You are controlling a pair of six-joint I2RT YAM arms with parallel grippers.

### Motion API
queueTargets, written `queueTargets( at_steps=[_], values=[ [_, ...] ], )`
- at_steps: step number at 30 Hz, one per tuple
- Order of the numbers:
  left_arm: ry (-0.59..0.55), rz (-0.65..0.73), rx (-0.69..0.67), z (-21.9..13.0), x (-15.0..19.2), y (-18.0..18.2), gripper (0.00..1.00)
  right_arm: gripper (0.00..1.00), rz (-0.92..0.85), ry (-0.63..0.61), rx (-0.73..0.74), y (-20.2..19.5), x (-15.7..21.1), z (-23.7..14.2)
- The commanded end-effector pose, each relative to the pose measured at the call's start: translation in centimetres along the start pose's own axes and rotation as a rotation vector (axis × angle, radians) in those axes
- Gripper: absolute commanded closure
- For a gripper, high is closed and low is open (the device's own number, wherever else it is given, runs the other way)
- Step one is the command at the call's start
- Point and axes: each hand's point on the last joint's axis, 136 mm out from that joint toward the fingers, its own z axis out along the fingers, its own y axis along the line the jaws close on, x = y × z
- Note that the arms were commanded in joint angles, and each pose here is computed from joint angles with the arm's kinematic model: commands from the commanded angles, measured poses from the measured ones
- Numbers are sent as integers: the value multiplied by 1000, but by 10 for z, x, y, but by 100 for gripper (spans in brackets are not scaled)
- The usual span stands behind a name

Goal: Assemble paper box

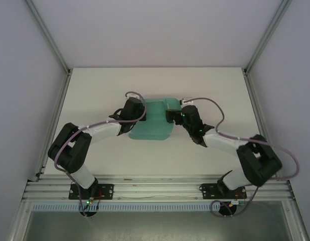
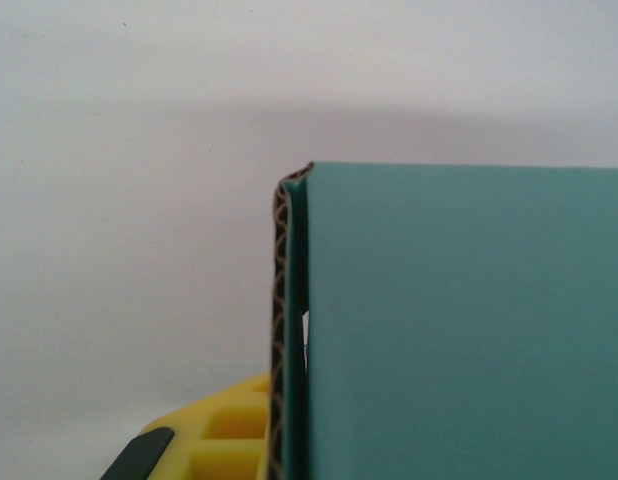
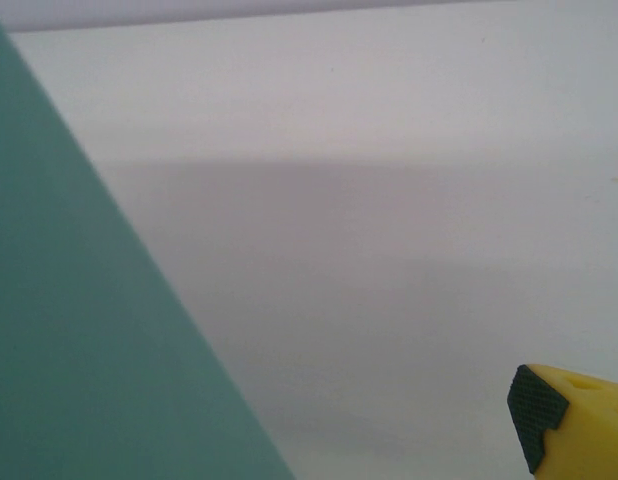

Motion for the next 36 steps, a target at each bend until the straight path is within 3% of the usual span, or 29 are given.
queueTargets(
  at_steps=[1, 7, 14, 21, 27, 31, 36],
  values=[
    [-36, 20, 30, -10, -11, -6, 100, 0, -28, 5, -38, -3, -11, -28],
    [-34, 24, 87, -12, -13, -8, 100, 0, 137, -68, -334, -1, -42, -70],
    [-27, 7, 114, -10, -15, -2, 100, 1, 188, -53, -417, -33, -63, -86],
    [-31, 38, 155, -12, -15, -6, 100, 26, 98, 166, -672, -12, -39, -71],
    [-31, 42, 171, -13, -16, -9, 100, 43, 67, 233, -865, 6, -41, -66],
    [-35, 38, 171, -12, -18, -10, 100, 44, 22, 254, -952, 20, -31, -74],
    [-32, 41, 187, -12, -20, -14, 100, 44, -31, 326, -943, 31, -13, -70]
  ],
)
